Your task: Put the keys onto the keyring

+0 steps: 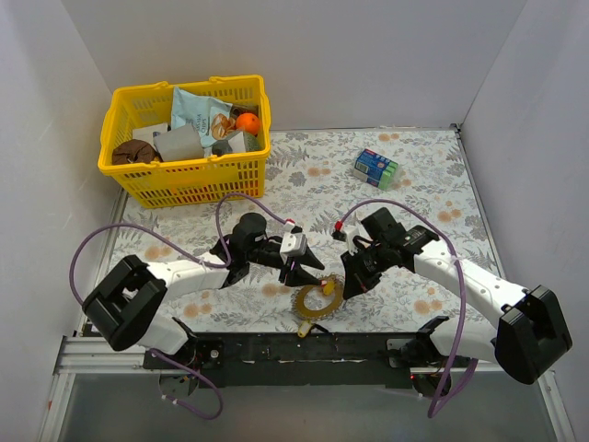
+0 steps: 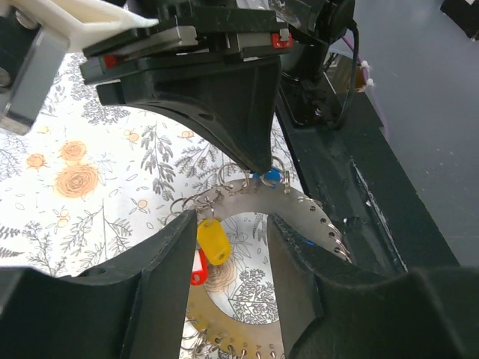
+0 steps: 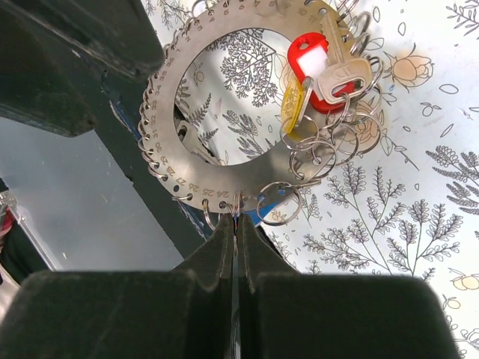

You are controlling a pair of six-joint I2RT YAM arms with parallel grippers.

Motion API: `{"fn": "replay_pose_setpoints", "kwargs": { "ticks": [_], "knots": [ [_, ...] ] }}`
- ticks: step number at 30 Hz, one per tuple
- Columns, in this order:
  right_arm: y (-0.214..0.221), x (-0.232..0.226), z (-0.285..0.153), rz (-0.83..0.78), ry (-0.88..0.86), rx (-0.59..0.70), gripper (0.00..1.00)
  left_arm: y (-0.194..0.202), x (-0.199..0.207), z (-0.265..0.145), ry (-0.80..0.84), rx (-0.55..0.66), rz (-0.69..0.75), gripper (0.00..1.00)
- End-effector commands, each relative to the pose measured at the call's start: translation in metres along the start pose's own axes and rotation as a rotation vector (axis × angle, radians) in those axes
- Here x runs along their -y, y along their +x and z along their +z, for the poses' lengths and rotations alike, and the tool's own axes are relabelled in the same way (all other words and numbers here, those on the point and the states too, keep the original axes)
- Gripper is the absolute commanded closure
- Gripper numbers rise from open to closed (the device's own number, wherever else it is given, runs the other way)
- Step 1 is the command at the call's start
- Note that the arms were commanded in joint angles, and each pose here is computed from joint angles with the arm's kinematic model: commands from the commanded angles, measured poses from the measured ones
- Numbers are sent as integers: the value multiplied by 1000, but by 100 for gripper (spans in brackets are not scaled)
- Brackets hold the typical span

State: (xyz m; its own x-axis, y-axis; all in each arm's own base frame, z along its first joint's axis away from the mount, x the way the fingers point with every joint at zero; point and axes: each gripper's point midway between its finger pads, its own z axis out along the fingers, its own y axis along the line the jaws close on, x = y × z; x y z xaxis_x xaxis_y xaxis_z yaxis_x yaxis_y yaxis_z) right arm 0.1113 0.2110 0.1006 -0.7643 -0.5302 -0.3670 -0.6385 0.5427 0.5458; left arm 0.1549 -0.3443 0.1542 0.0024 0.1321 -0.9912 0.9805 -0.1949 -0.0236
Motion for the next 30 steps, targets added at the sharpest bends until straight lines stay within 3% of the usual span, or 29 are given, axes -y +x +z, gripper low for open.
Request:
{"fn": "replay_pose_setpoints", "kwargs": {
  "ticks": [1,9,30],
  "knots": [
    [-15,-9,-1,-85,-47,64,99,-16,4,3,60,51,8,59],
    [-39,-16,-1,-164,-77,151,99,-15,12,9,111,121,-24,67],
    [-41,-22,-2,-211,-110,173,99,11,3,36,177,76,-74,76]
  ]
}}
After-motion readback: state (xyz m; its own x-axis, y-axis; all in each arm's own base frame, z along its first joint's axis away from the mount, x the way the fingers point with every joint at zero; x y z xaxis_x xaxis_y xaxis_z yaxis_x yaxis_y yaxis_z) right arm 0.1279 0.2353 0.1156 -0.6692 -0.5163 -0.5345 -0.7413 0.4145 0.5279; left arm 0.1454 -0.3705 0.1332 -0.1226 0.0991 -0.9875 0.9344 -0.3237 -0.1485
